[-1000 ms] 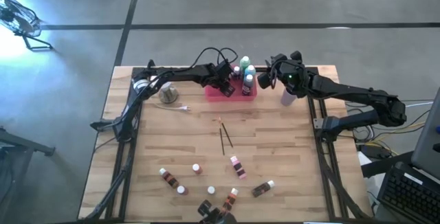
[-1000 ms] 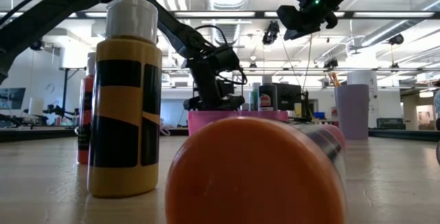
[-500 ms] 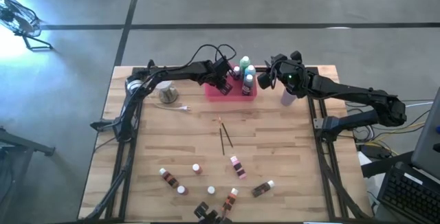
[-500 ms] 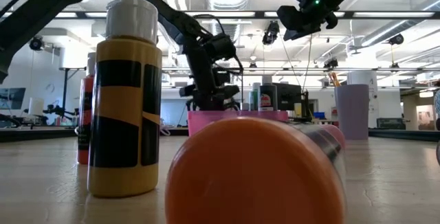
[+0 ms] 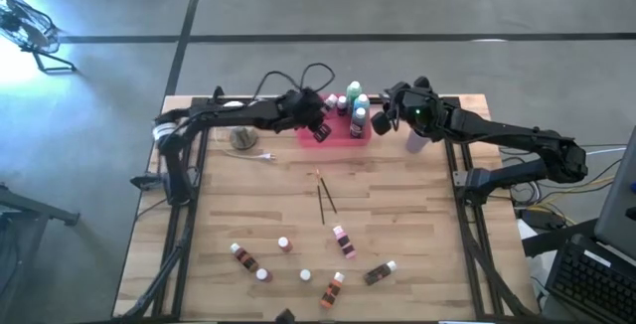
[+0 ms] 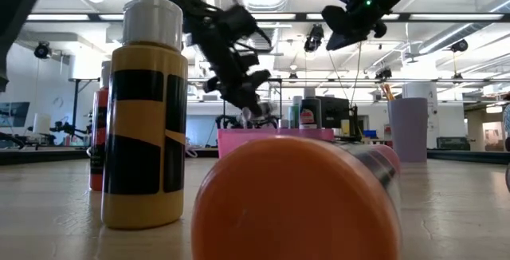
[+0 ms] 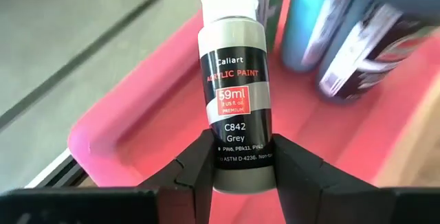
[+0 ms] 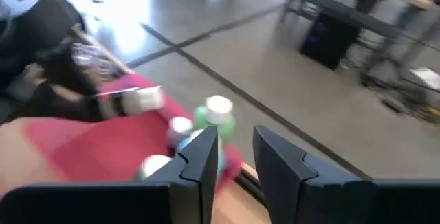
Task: Pick & Place Paint Supplies
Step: Put the grey black paint bottle into the pink bin
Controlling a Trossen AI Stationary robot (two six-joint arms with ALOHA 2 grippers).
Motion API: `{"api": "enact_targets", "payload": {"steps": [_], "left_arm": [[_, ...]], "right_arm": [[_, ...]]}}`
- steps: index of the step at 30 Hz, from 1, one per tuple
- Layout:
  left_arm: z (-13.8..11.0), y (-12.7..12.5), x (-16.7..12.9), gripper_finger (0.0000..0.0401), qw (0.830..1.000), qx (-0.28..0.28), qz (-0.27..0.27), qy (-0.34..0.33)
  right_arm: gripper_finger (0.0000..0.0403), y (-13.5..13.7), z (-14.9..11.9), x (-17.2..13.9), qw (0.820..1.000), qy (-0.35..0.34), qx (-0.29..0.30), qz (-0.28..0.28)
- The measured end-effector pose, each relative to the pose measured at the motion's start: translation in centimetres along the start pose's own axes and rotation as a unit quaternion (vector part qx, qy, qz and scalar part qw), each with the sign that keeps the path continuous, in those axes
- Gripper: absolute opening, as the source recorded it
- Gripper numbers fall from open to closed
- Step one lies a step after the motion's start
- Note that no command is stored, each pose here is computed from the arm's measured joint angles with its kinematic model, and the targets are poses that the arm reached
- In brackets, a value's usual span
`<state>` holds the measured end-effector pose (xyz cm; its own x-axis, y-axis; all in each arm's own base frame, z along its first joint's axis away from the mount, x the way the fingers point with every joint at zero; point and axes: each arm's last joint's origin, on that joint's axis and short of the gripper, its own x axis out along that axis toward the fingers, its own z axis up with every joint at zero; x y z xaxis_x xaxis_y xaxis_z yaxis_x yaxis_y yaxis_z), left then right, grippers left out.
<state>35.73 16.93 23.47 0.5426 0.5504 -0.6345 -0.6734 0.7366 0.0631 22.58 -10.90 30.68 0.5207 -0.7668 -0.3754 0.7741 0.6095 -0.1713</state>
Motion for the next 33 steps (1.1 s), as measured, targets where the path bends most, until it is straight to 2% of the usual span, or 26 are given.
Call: {"api": "enact_targets", "payload": {"steps": [3,5,7,9,12,13,17,20,25,30,33], "left_arm": [[-1.1,0.2,-1.7,0.0127,0.995,-0.019,-0.044,-0.092],[-2.0,0.3,-2.8,0.0127,0.983,-0.021,-0.087,-0.161],[-2.9,0.4,-3.9,0.0126,0.963,-0.010,-0.139,-0.231],[-3.8,0.7,-4.8,0.0126,0.936,0.015,-0.177,-0.304],[-5.2,0.9,-5.7,0.0126,0.896,0.068,-0.205,-0.387],[-5.6,0.9,-5.8,0.0126,0.888,0.079,-0.212,-0.400],[-6.5,0.9,-5.7,0.0126,0.884,0.091,-0.224,-0.401],[-6.2,0.9,-5.9,0.0126,0.877,0.097,-0.236,-0.408],[-5.6,0.4,-6.1,0.0126,0.855,0.123,-0.291,-0.410],[-5.7,0.3,-5.9,0.0126,0.858,0.125,-0.291,-0.404],[-5.7,0.3,-5.9,0.0126,0.857,0.125,-0.292,-0.405]], "right_arm": [[0.0084,0.4,0.3,0.0,0.998,-0.015,-0.006,0.060],[0.0082,0.6,0.6,0.0,0.994,-0.028,-0.005,0.102],[0.0084,0.8,0.9,-0.1,0.989,-0.040,0.000,0.139],[0.0089,1.0,1.2,-0.2,0.983,-0.056,0.005,0.174],[0.0102,1.3,1.8,-0.4,0.969,-0.085,0.018,0.231],[0.0107,1.4,2.0,-0.5,0.963,-0.094,0.025,0.251],[0.0131,1.8,2.5,-0.8,0.940,-0.118,0.030,0.318],[0.0153,1.9,2.5,-0.9,0.938,-0.120,0.025,0.325],[0.0192,2.1,2.5,-1.1,0.935,-0.118,0.029,0.333],[0.0223,3.2,2.4,-0.8,0.923,-0.117,0.025,0.367],[0.0236,3.8,2.3,-0.3,0.921,-0.118,0.025,0.370]]}}
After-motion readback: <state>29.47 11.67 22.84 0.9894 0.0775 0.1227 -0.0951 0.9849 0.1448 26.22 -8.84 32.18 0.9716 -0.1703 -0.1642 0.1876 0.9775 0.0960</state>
